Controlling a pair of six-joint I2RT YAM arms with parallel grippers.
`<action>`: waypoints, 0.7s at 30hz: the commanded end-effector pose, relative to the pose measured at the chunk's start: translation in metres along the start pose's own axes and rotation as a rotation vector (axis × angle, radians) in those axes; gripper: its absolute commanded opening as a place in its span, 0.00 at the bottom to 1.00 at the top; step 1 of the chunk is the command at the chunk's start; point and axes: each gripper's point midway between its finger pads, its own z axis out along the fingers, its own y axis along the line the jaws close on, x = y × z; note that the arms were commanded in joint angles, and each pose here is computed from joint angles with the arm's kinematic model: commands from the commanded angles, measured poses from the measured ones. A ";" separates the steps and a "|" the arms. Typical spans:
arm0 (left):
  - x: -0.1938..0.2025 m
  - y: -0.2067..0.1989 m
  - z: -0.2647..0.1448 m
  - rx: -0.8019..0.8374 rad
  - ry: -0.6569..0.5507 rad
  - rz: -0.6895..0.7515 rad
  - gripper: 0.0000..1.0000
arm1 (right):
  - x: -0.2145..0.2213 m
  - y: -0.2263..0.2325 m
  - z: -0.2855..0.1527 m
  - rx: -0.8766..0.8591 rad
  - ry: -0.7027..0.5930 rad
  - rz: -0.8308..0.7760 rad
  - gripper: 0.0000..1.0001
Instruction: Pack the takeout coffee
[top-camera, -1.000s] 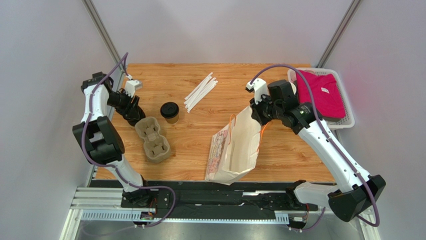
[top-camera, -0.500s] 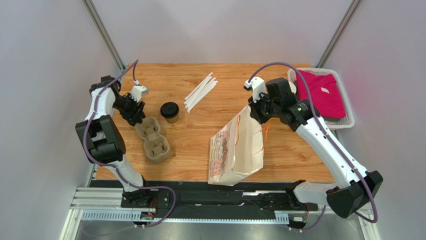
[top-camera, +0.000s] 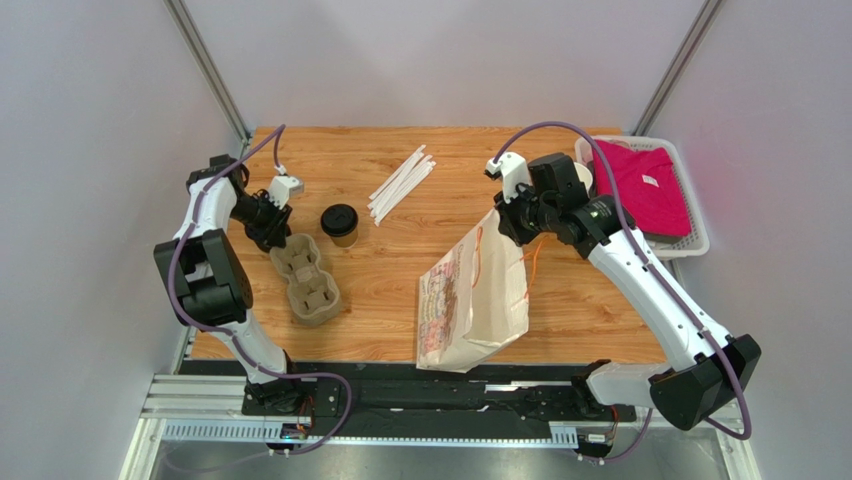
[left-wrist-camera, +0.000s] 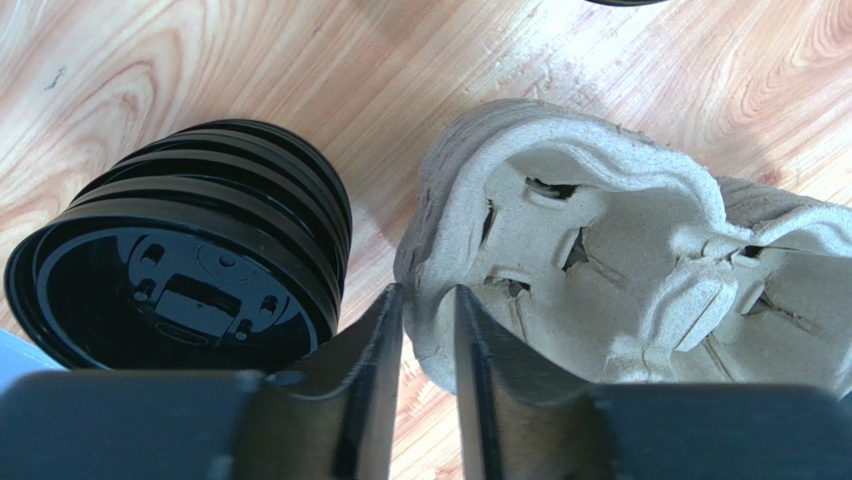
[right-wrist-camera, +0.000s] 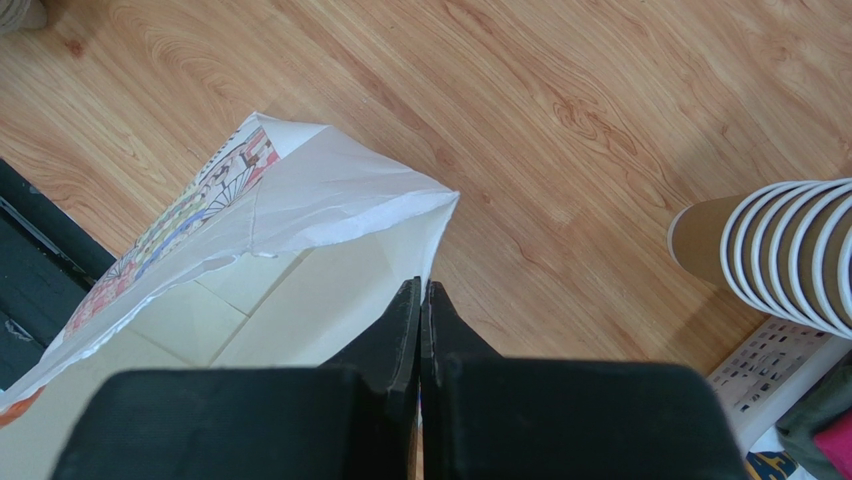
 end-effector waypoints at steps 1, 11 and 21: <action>-0.012 -0.003 -0.008 -0.009 -0.042 0.059 0.30 | -0.015 0.001 -0.006 -0.003 -0.041 -0.014 0.00; -0.031 -0.009 -0.044 -0.083 -0.096 0.072 0.00 | -0.015 0.001 -0.008 -0.005 -0.048 -0.012 0.00; -0.036 -0.020 -0.058 -0.075 -0.114 0.075 0.00 | -0.014 0.003 -0.009 -0.010 -0.051 -0.014 0.00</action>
